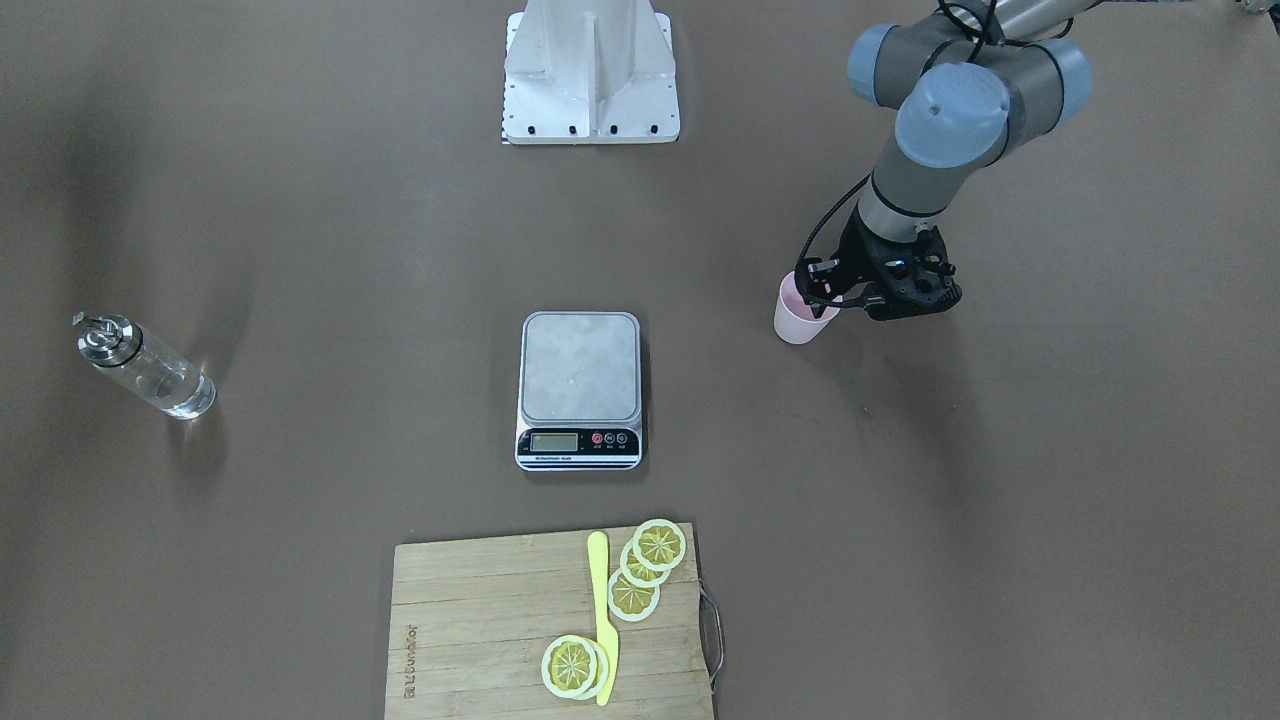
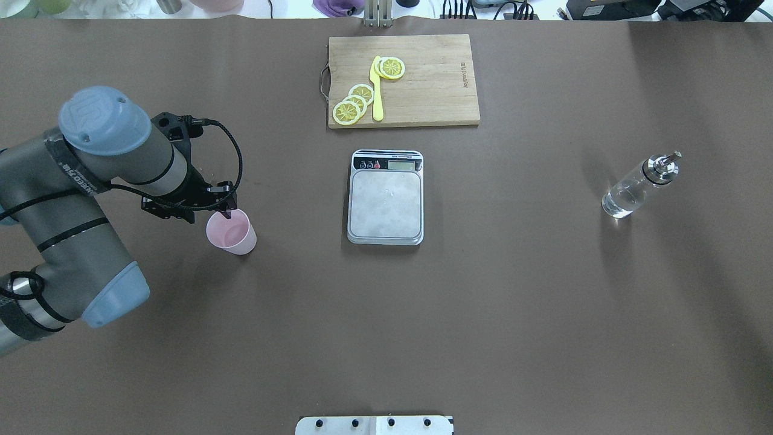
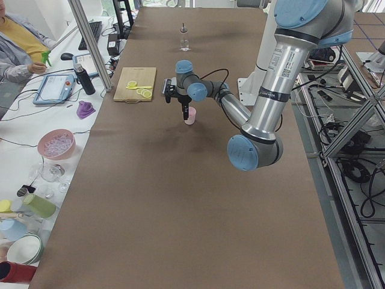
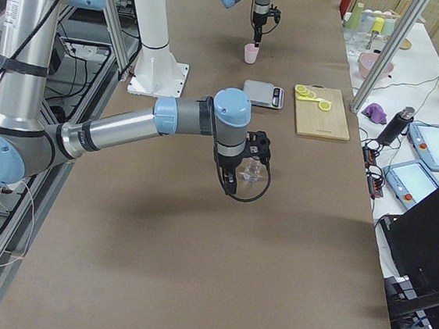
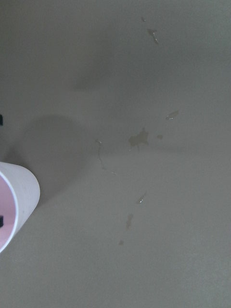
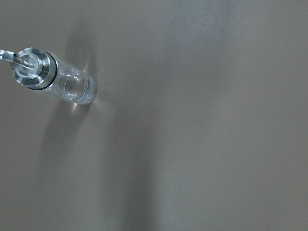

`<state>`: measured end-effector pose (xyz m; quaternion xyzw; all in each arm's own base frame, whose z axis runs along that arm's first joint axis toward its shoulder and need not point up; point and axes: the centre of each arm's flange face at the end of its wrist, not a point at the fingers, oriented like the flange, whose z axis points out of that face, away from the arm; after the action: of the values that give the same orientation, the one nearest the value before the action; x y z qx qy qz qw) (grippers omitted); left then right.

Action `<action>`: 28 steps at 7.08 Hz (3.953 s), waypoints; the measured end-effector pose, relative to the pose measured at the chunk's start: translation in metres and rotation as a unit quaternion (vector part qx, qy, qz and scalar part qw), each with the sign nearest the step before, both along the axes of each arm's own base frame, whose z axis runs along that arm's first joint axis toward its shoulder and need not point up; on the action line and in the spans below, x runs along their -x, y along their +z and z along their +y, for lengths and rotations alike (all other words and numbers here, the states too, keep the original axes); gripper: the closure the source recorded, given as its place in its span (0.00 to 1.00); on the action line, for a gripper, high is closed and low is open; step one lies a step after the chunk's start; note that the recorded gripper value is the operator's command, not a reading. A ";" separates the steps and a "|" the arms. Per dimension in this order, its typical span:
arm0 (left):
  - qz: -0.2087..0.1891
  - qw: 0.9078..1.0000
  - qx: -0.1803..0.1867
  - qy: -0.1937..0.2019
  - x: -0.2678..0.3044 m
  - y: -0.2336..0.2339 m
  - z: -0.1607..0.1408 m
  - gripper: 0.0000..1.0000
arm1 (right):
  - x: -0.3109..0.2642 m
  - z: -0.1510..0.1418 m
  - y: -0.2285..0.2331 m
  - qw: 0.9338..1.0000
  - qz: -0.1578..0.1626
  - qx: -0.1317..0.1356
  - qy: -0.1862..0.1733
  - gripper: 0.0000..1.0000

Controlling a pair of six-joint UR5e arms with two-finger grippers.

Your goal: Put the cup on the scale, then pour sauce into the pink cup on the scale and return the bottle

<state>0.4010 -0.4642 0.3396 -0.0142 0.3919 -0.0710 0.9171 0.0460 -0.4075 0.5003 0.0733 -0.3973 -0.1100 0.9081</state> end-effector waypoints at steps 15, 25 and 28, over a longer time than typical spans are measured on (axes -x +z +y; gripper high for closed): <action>0.062 0.987 -0.148 0.026 -0.125 -0.226 -0.037 1.00 | 0.001 0.001 -0.004 1.000 -0.004 -0.004 0.000 0.00; 0.062 0.984 -0.168 0.024 -0.126 -0.213 -0.027 0.03 | 0.001 0.000 -0.004 1.000 -0.005 -0.004 0.000 0.00; 0.081 0.986 -0.146 0.012 -0.013 -0.148 -0.021 0.03 | 0.001 -0.001 -0.001 1.000 -0.004 0.004 0.004 0.00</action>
<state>0.4142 -0.4856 0.1914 0.1089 0.4711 -0.0004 0.8753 0.0455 -0.4081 0.4993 0.0714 -0.4012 -0.1044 0.9072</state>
